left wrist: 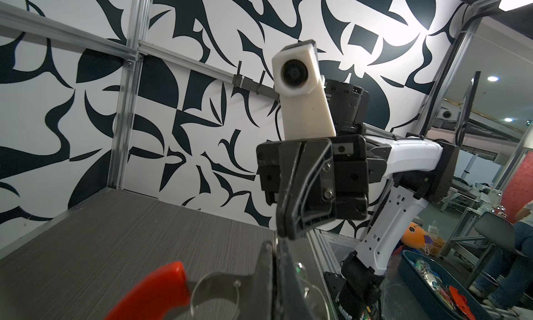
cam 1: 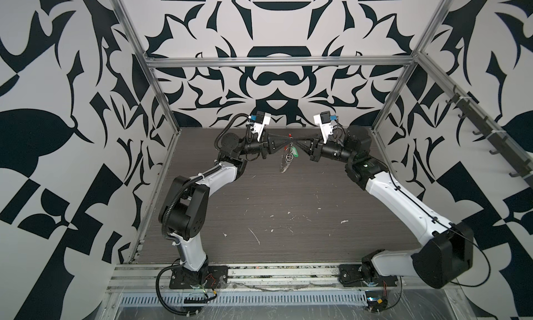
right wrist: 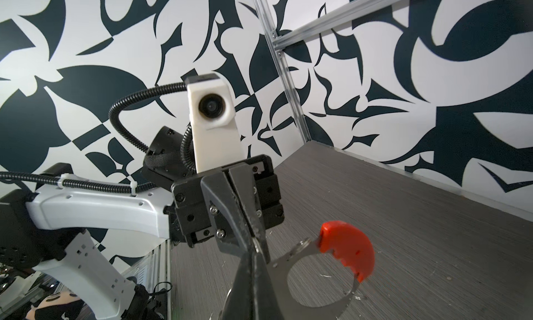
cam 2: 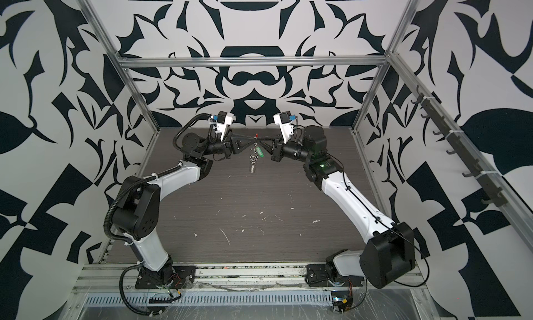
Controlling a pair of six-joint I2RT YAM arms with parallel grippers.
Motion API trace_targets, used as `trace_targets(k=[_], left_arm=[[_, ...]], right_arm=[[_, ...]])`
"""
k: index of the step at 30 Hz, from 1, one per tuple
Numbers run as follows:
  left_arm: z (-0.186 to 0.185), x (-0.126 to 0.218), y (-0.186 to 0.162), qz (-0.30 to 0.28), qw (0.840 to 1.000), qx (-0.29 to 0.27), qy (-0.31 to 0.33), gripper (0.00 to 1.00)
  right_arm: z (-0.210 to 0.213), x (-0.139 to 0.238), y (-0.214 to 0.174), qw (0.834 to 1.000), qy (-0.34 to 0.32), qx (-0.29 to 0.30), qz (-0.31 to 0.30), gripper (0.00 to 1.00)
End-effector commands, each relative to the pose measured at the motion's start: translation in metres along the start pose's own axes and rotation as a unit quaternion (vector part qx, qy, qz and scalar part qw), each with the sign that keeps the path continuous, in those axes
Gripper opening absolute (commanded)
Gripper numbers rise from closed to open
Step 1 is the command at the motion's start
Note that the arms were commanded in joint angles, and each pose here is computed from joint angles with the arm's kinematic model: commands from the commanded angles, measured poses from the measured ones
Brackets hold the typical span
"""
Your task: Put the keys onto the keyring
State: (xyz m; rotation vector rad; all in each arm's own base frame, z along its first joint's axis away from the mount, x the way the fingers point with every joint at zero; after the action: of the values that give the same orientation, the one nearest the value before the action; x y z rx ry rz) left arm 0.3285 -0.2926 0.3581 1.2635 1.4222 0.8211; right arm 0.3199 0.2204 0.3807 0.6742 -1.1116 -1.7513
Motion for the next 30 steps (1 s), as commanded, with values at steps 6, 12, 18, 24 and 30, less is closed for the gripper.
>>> trace_targets(k=[6, 12, 18, 24, 30], left_arm=[[-0.010, -0.006, 0.015, -0.009, 0.999, -0.037, -0.025, 0.00], [-0.011, -0.007, 0.017, -0.009, 0.999, -0.039, -0.027, 0.00], [-0.010, -0.008, 0.017, -0.008, 0.999, -0.037, -0.028, 0.00], [-0.009, -0.008, 0.018, -0.008, 0.999, -0.036, -0.028, 0.00], [-0.010, -0.009, 0.019, -0.009, 0.999, -0.036, -0.029, 0.00]], right_arm=[[0.010, 0.010, 0.018, 0.999, 0.014, 0.021, -0.030, 0.00], [0.011, 0.002, 0.015, 0.999, 0.052, -0.002, -0.014, 0.16], [0.011, 0.001, 0.014, 0.998, 0.063, -0.007, -0.011, 0.16], [0.011, -0.001, 0.013, 0.997, 0.070, -0.014, -0.009, 0.14], [0.010, -0.004, 0.011, 0.997, 0.080, -0.024, -0.006, 0.15]])
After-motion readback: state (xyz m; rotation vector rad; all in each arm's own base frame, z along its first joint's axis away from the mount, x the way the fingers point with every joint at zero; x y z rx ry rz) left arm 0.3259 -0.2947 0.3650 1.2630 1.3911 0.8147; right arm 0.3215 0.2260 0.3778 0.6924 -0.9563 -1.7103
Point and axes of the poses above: each gripper's point midway between its finger pads, its own x axis back along the fingers, its own z axis along the line the jaws close on, y = z × x, the point moved 4 cm from there along x, back along the fingers, and after that the axes turned 2 degrees about -x, right-handed, at the moved point
